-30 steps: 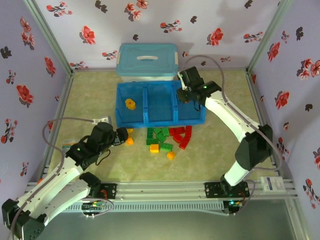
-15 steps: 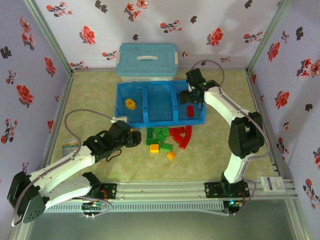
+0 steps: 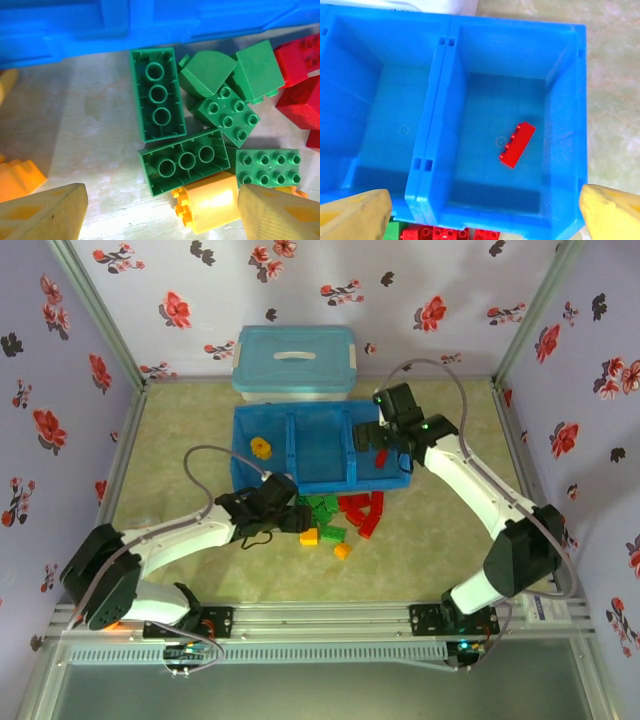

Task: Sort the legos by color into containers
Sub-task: Pick up the lego from the center of the table.

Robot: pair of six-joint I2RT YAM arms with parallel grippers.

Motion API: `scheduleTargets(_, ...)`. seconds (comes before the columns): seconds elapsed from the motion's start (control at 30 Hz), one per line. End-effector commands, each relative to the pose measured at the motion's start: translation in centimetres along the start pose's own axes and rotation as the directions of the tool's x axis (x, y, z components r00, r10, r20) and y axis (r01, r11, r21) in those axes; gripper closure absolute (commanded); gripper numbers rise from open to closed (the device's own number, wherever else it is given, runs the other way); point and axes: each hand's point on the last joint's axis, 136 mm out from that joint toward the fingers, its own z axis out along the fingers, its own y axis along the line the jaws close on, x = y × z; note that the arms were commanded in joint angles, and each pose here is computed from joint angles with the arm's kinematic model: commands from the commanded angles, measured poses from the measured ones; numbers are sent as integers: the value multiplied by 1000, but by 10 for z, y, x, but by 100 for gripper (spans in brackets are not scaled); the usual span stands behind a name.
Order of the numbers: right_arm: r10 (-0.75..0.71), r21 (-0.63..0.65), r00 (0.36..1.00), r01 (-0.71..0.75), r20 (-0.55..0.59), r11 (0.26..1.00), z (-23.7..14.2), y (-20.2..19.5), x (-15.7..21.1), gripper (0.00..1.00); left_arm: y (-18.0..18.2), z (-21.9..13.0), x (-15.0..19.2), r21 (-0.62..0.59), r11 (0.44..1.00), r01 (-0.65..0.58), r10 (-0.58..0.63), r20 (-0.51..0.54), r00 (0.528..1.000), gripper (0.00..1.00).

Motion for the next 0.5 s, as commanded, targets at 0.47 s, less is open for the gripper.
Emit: scheduleTargets(0.47,58,-11,998,-59,-32,998,9,2,42,2,-31,34,0,29,999,33,-32,-61,998,20)
